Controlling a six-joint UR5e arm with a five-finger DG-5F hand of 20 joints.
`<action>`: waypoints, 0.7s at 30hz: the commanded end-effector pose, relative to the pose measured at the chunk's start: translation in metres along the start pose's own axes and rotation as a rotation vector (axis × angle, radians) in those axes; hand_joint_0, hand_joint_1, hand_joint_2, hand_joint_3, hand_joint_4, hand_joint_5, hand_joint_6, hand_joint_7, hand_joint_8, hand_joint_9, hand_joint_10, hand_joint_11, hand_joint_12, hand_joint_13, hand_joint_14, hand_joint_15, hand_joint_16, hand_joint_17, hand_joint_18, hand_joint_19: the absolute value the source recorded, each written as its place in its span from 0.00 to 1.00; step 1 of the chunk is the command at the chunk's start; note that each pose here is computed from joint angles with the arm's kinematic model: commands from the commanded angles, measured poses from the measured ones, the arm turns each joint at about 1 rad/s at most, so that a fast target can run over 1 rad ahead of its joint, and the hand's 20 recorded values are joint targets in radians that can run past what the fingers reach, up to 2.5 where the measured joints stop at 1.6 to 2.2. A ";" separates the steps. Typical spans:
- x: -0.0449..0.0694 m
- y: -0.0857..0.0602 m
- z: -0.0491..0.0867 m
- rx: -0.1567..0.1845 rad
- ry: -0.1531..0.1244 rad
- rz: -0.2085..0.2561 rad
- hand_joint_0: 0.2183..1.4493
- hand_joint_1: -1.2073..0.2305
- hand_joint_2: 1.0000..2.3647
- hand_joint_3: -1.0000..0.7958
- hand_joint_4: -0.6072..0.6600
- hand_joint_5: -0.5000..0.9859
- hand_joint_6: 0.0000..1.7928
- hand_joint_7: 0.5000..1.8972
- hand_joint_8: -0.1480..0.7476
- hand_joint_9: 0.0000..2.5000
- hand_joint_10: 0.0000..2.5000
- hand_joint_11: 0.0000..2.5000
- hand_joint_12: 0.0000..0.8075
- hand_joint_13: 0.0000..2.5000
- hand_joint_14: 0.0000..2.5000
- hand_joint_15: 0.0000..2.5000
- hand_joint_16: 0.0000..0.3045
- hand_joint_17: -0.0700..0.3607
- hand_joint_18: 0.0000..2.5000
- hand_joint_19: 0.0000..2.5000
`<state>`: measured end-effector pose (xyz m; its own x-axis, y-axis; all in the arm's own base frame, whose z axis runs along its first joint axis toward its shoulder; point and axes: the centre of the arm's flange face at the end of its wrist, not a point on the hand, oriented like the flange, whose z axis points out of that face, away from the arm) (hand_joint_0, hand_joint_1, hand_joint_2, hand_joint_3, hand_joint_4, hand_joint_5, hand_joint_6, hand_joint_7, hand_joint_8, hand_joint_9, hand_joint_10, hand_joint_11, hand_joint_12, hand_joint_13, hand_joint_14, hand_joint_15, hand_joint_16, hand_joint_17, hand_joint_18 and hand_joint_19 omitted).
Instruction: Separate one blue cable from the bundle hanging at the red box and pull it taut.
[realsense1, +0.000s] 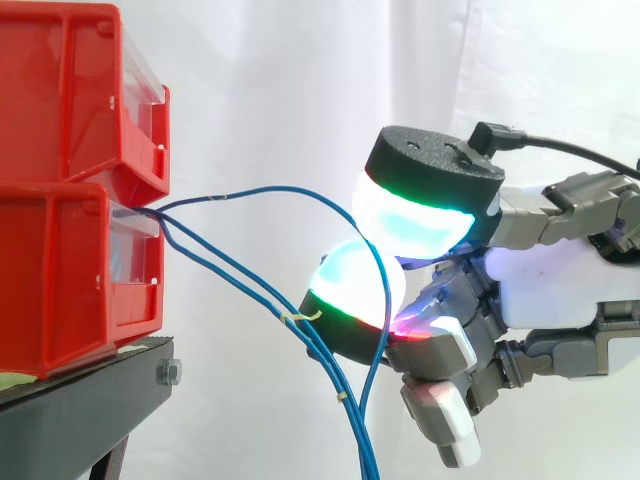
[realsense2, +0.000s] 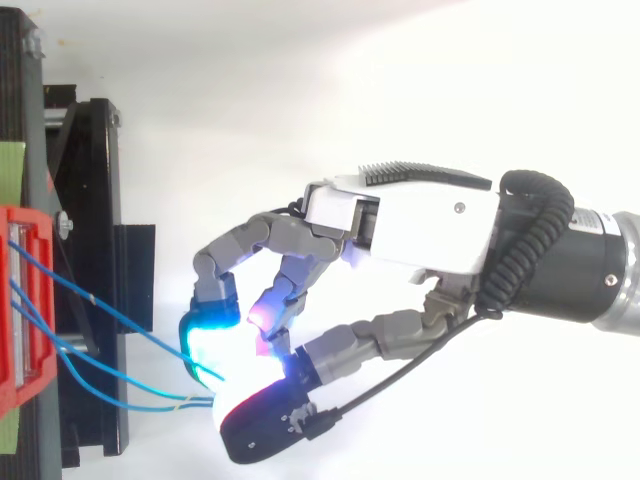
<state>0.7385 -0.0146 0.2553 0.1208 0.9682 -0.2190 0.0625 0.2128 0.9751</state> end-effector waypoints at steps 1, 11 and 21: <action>0.000 0.000 0.000 0.000 0.000 0.000 0.34 0.32 0.01 0.39 0.55 0.22 0.47 0.49 0.58 0.48 0.01 0.45 0.50 0.46 0.01 0.29 0.15 0.40 0.41 0.28; 0.001 0.000 0.000 0.000 0.000 0.000 0.32 0.29 0.02 0.54 0.47 0.24 0.48 0.57 0.59 0.51 0.01 0.44 0.52 0.48 0.01 0.29 0.16 0.42 0.42 0.26; 0.000 -0.001 -0.001 0.005 -0.005 0.008 0.39 0.25 0.02 0.64 0.30 0.24 0.50 0.79 0.57 0.50 0.01 0.48 0.50 0.47 0.01 0.28 0.15 0.41 0.40 0.25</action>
<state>0.7382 -0.0142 0.2550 0.1232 0.9693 -0.2126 0.0646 0.2060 0.9764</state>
